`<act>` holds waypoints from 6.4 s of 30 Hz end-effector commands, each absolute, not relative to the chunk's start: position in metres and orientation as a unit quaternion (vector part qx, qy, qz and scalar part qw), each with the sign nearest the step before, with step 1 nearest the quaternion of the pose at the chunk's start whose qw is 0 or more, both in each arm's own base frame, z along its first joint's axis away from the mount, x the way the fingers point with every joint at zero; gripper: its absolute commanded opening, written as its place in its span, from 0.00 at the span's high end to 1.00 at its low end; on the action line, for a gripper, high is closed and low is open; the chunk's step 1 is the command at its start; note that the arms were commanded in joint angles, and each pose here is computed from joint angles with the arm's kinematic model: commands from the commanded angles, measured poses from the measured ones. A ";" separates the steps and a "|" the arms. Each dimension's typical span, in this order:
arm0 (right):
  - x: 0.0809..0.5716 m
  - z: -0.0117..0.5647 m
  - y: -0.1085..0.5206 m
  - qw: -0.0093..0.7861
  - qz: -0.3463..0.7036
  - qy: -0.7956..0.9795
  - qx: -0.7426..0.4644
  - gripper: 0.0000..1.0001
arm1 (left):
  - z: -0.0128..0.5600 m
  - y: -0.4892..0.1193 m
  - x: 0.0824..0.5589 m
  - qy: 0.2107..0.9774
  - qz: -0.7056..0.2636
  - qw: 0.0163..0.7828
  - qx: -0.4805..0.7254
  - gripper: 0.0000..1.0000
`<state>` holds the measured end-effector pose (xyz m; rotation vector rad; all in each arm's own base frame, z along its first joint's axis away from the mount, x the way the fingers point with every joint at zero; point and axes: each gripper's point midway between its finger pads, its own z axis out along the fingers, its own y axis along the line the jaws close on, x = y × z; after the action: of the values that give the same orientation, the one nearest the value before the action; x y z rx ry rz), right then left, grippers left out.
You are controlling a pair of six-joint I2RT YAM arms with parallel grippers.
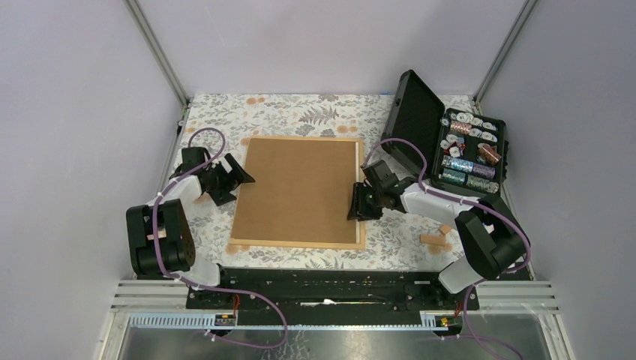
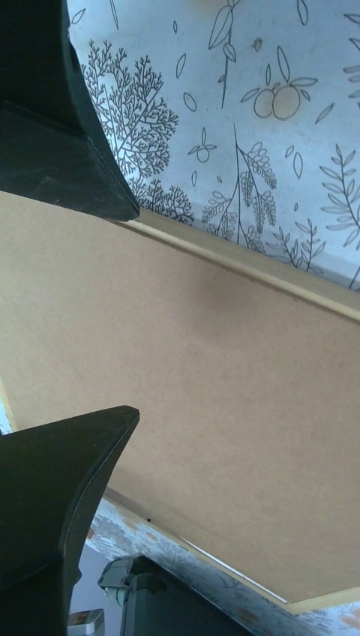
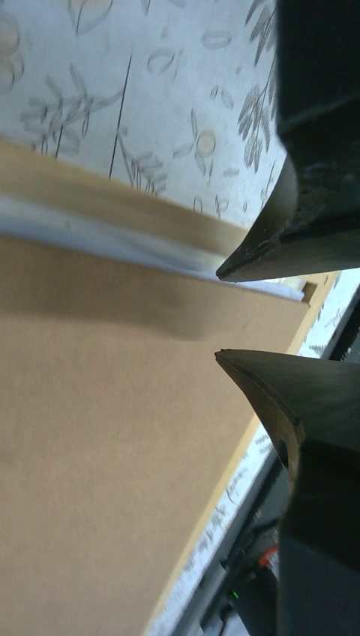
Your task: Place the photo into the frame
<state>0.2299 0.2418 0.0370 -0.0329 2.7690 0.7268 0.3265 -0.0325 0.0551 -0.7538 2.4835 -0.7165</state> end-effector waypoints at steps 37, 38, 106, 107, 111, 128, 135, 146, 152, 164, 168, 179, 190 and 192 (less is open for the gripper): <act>0.257 0.064 0.234 0.174 0.296 0.939 -0.016 0.58 | 0.070 -0.049 0.352 0.894 -0.289 0.256 -0.227 0.01; 0.257 0.062 0.237 0.169 0.301 0.939 -0.017 0.58 | 0.069 -0.050 0.352 0.894 -0.289 0.255 -0.227 0.01; 0.245 0.006 0.222 0.124 0.249 0.961 0.014 0.61 | 0.061 -0.051 0.326 0.913 -0.249 0.243 -0.216 0.01; 0.245 0.006 0.222 0.124 0.249 0.960 0.014 0.61 | 0.061 -0.051 0.326 0.913 -0.249 0.241 -0.216 0.01; 0.245 0.007 0.222 0.123 0.250 0.960 0.014 0.61 | 0.059 -0.054 0.326 0.912 -0.256 0.237 -0.215 0.01; 0.246 0.011 0.226 0.121 0.262 0.957 0.012 0.59 | 0.047 -0.073 0.320 0.907 -0.306 0.197 -0.211 0.01; 0.252 0.041 0.225 0.144 0.259 0.955 -0.003 0.48 | 0.040 -0.081 0.316 0.903 -0.329 0.175 -0.215 0.01; 0.245 0.043 0.169 0.163 0.155 0.974 0.023 0.37 | 0.039 -0.079 0.317 0.905 -0.321 0.177 -0.216 0.01; 0.248 0.019 0.177 0.166 0.186 0.968 0.029 0.56 | 0.041 -0.082 0.316 0.902 -0.331 0.178 -0.212 0.01; 0.254 0.007 0.203 0.179 0.281 0.941 0.056 0.64 | 0.044 -0.095 0.313 0.888 -0.378 0.161 -0.209 0.01; 0.254 0.008 0.204 0.179 0.285 0.940 0.056 0.64 | 0.045 -0.106 0.310 0.878 -0.400 0.152 -0.213 0.01; 0.253 0.000 0.204 0.166 0.279 0.944 0.054 0.57 | 0.055 -0.138 0.295 0.855 -0.451 0.135 -0.218 0.01; 0.273 0.017 0.199 0.202 0.253 0.946 0.028 0.33 | 0.053 -0.130 0.291 0.862 -0.418 0.143 -0.247 0.01; 0.274 0.016 0.201 0.201 0.254 0.946 0.018 0.32 | 0.053 -0.135 0.285 0.855 -0.431 0.136 -0.256 0.01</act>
<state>0.2658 0.1961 0.0234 0.1461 2.6535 0.7521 0.3548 -0.0810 0.0658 -0.6072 2.2615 -0.9369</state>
